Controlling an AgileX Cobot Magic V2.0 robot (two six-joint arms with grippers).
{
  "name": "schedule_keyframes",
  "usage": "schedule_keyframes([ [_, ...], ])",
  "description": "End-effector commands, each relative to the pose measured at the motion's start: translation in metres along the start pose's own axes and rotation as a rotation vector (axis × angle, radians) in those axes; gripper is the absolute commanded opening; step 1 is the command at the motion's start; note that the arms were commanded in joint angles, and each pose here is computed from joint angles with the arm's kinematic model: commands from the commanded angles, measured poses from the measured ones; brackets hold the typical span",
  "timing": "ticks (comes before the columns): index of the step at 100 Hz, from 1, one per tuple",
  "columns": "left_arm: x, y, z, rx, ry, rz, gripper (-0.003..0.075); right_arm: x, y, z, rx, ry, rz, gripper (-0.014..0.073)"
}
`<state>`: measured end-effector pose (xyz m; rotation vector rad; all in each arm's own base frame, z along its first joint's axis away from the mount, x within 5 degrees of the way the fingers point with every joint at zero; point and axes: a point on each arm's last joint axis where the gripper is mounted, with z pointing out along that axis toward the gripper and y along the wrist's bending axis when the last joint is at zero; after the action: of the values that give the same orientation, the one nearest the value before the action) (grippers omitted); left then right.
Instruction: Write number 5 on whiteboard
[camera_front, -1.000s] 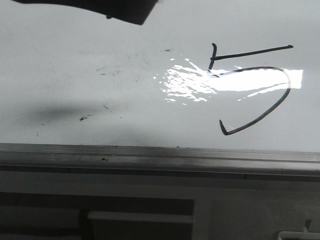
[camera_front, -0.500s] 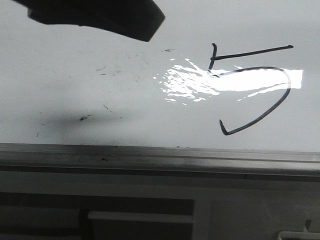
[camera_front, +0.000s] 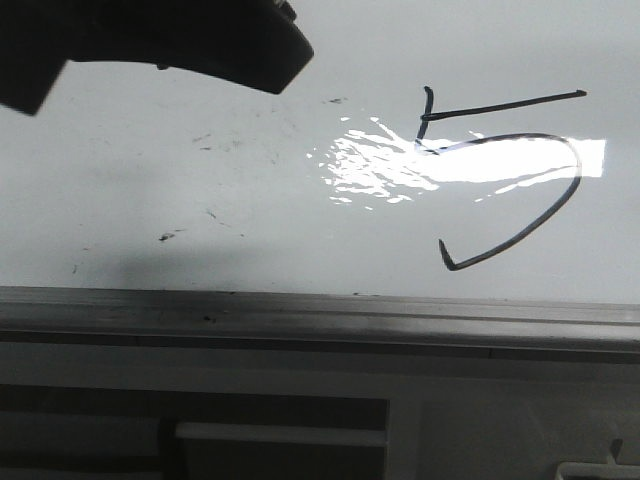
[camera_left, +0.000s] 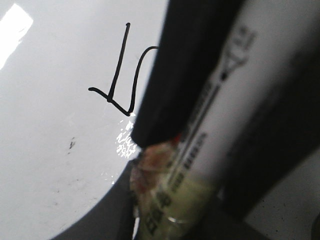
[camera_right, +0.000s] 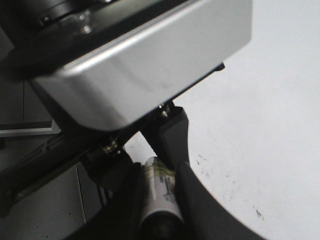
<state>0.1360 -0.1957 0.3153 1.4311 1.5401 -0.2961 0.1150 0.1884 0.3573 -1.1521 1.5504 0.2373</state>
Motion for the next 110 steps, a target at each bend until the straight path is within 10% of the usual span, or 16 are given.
schedule_keyframes([
  [1, -0.020, 0.011, -0.009, -0.065, -0.142, -0.174, -0.0020, -0.014, -0.004, -0.006, 0.002, -0.086, -0.034, -0.0047],
  [32, -0.017, 0.009, -0.009, -0.041, -0.114, -0.188, -0.0020, -0.015, -0.006, -0.010, 0.013, -0.089, -0.021, 0.0465],
  [54, -0.010, 0.021, -0.009, -0.078, -0.100, -0.384, -0.0020, -0.017, -0.024, -0.045, 0.093, -0.147, -0.016, 0.0501],
  [75, -0.006, 0.038, -0.003, -0.139, -0.171, -0.711, -0.0020, -0.005, -0.046, -0.084, 0.215, -0.115, 0.032, 0.0365],
  [92, 0.000, 0.041, 0.026, -0.154, -0.170, -0.833, -0.0020, 0.007, -0.056, -0.104, 0.286, -0.055, 0.077, -0.0072],
  [110, 0.014, 0.037, 0.054, -0.142, -0.091, -0.929, -0.0020, 0.013, -0.062, -0.116, 0.320, -0.044, 0.136, -0.0060],
])
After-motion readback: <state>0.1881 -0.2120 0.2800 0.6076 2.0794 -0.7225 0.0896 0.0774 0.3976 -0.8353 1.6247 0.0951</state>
